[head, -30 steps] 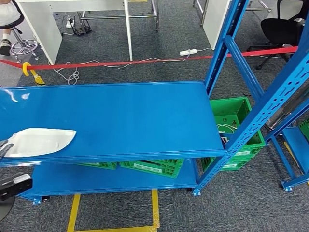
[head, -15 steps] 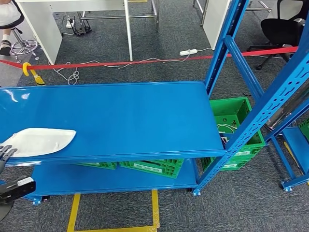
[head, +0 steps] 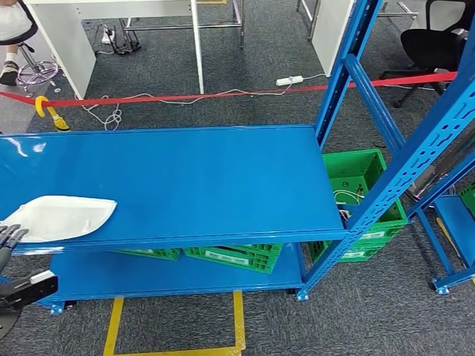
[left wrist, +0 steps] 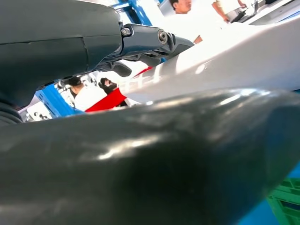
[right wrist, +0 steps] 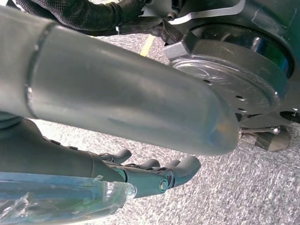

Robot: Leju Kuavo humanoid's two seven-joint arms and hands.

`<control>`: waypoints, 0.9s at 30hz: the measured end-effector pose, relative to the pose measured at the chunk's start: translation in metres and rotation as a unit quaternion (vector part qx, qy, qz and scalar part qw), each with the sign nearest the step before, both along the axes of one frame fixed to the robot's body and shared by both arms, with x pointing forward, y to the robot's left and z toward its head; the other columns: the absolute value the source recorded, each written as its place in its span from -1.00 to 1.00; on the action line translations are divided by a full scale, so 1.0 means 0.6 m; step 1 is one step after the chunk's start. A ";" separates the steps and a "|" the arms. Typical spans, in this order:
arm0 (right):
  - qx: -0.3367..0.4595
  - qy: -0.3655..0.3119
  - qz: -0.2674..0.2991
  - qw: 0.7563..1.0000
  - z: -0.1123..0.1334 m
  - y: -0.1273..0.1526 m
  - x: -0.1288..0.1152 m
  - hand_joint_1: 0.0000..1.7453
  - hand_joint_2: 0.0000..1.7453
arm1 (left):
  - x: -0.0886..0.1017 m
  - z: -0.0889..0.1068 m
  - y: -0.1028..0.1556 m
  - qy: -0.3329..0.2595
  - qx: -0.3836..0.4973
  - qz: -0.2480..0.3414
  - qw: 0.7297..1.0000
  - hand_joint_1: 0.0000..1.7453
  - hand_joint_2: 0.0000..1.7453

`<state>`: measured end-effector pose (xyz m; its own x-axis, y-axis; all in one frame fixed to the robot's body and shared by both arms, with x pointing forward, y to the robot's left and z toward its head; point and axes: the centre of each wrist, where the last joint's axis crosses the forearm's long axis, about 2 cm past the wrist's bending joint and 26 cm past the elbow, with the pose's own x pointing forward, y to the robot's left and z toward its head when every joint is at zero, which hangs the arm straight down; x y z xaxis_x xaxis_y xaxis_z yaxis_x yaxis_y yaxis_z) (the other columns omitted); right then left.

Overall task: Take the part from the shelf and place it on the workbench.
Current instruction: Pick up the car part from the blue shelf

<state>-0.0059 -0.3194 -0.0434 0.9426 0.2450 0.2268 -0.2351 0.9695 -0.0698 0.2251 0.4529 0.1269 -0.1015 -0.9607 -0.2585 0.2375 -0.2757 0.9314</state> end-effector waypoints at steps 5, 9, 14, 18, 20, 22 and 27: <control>-0.005 -0.004 -0.002 1.000 0.003 -0.001 0.000 -1.00 -1.00 | 0.003 -0.001 -0.002 -0.004 -0.015 0.007 1.000 -1.00 1.00; -0.004 -0.005 -0.003 1.000 0.005 -0.001 -0.001 -1.00 -1.00 | 0.005 -0.003 -0.005 -0.007 -0.022 0.012 1.000 -1.00 1.00; -0.002 -0.005 -0.004 1.000 0.007 0.000 -0.001 -1.00 -1.00 | 0.006 -0.005 -0.007 -0.010 -0.029 0.018 0.999 -1.00 1.00; -0.002 -0.005 -0.004 1.000 0.007 0.000 -0.001 -1.00 -1.00 | 0.007 -0.006 -0.008 -0.011 -0.031 0.020 0.999 -1.00 1.00; -0.002 -0.006 -0.004 1.000 0.007 -0.001 -0.001 -1.00 -1.00 | 0.007 -0.007 -0.009 -0.012 -0.031 0.021 0.999 -1.00 1.00; -0.003 -0.006 -0.004 1.000 0.008 -0.001 -0.001 -1.00 -1.00 | 0.007 -0.007 -0.009 -0.012 -0.030 0.022 0.999 -1.00 1.00; -0.004 -0.008 -0.003 1.000 0.008 -0.002 0.000 -1.00 -1.00 | 0.007 -0.007 -0.008 -0.020 -0.020 0.024 0.999 -1.00 1.00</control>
